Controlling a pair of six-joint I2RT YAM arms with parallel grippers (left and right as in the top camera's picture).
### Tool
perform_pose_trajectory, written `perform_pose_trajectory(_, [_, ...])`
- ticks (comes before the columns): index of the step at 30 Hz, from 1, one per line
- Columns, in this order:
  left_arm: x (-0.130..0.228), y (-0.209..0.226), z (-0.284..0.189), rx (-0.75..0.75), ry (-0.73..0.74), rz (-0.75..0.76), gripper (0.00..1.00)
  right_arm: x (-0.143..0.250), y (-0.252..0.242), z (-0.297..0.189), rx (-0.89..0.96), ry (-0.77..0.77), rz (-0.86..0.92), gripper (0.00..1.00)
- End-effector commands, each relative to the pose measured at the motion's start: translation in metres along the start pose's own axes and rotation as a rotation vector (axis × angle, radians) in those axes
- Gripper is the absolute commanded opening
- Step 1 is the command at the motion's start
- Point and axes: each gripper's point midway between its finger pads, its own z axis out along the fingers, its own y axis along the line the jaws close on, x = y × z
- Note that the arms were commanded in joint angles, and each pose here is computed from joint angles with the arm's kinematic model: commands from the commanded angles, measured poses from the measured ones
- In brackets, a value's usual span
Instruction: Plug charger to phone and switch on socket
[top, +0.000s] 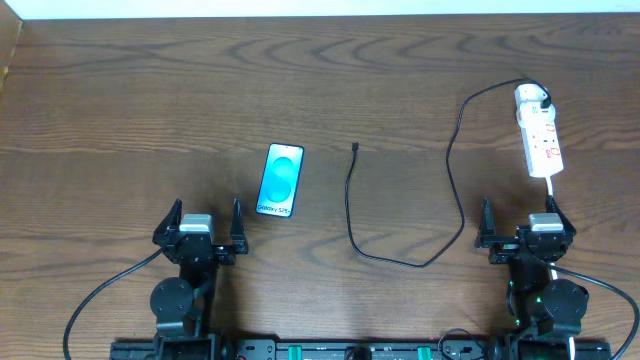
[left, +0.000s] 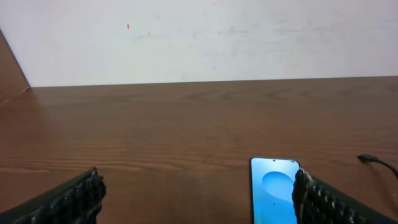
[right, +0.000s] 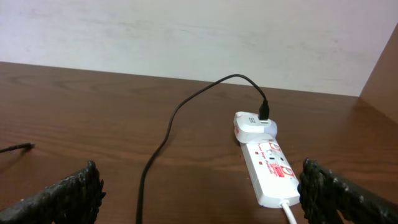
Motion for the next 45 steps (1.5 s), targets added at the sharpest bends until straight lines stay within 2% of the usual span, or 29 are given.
perform_pose_trajectory(1, [0.014, -0.002, 0.000, 0.011, 0.047, 0.013, 0.97, 0.001, -0.002, 0.000, 0.009, 0.000, 0.012, 0.99])
perform_pose_trajectory(19, [0.013, -0.002, 0.000, 0.011, 0.043, -0.008, 0.97, 0.001, -0.002, 0.000, 0.009, 0.001, 0.012, 0.99])
perform_pose_trajectory(25, [-0.005, -0.007, -0.002, 0.044, 0.021, -0.023, 0.97, 0.001, -0.002, 0.000, 0.009, 0.000, 0.012, 0.99])
perform_pose_trajectory(37, [-0.045, -0.033, 0.027, 0.231, 0.224, -0.065, 0.98, 0.001, -0.002, 0.000, 0.009, 0.000, 0.012, 0.99])
perform_pose_trajectory(45, [-0.049, -0.036, 0.051, 0.266, 0.480, -0.120, 0.97, 0.001, -0.002, 0.000, 0.009, 0.000, 0.012, 0.99])
